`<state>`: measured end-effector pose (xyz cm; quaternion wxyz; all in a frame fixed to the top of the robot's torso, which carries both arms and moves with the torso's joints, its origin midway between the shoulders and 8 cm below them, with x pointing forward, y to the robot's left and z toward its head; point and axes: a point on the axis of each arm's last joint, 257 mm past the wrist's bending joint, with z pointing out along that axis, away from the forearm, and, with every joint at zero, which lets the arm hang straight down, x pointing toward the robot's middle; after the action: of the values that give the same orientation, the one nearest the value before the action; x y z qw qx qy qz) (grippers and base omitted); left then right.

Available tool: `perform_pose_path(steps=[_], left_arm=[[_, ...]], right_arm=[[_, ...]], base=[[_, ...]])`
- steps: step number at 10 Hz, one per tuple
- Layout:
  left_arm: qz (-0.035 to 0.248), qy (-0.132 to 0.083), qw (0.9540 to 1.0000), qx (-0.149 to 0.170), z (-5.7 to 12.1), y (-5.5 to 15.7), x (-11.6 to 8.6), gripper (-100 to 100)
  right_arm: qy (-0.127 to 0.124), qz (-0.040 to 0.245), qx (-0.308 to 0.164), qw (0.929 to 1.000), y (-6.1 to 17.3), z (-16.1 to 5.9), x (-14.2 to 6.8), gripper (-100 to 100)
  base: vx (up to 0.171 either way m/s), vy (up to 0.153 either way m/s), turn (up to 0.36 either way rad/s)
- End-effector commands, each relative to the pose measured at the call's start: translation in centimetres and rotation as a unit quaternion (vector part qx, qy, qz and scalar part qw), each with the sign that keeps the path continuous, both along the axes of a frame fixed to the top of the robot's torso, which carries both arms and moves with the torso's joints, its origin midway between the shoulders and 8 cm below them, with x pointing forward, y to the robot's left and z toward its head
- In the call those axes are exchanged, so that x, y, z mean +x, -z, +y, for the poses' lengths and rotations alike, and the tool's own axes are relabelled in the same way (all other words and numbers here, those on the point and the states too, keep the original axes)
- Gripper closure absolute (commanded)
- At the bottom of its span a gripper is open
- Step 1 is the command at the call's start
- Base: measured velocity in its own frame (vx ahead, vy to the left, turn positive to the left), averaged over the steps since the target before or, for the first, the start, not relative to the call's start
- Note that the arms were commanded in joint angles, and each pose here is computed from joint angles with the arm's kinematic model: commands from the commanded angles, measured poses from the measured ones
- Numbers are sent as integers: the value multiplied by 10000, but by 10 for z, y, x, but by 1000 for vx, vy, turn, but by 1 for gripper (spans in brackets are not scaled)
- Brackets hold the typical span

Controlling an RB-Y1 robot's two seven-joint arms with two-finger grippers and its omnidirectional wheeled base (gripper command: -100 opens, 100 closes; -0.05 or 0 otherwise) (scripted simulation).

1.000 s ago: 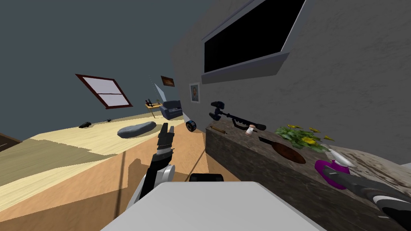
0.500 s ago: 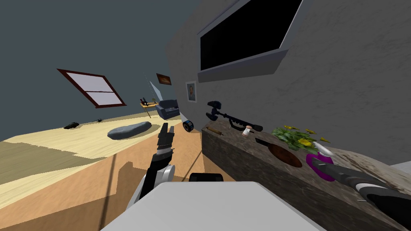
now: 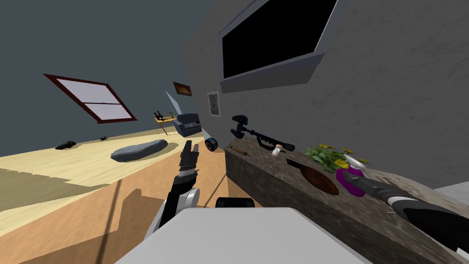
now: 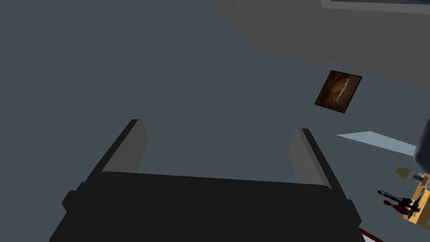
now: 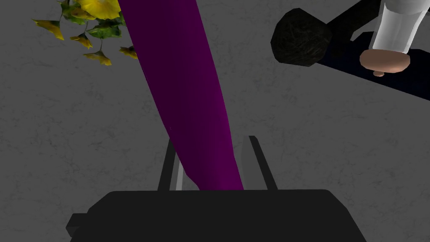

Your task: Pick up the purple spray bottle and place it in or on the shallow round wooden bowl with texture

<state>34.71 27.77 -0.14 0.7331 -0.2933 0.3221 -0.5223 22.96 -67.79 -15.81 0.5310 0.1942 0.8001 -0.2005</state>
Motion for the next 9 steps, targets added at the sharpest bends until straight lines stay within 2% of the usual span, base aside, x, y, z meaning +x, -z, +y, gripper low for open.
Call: perform_pose_path(steps=[1,3,4,5,9], left_arm=[[0,0,10000,0,0,0,0,0],[0,0,10000,0,0,0,0,0],[0,0,10000,-1,0,0,0,0],[0,1,10000,-1,0,0,0,0],[-1,1,10000,-2,0,0,0,0]], right_arm=[[-54,-133,162,9998,-5,10,11,100],[-107,-238,295,9992,-9,19,19,100],[-94,-199,244,9995,-6,17,17,100],[-99,-211,251,9994,-7,17,18,-100],[-99,-210,249,9994,-7,17,18,-100]], base=[[64,-141,-34],[49,-105,-25],[22,-39,12],[5,-9,4],[0,0,0]])
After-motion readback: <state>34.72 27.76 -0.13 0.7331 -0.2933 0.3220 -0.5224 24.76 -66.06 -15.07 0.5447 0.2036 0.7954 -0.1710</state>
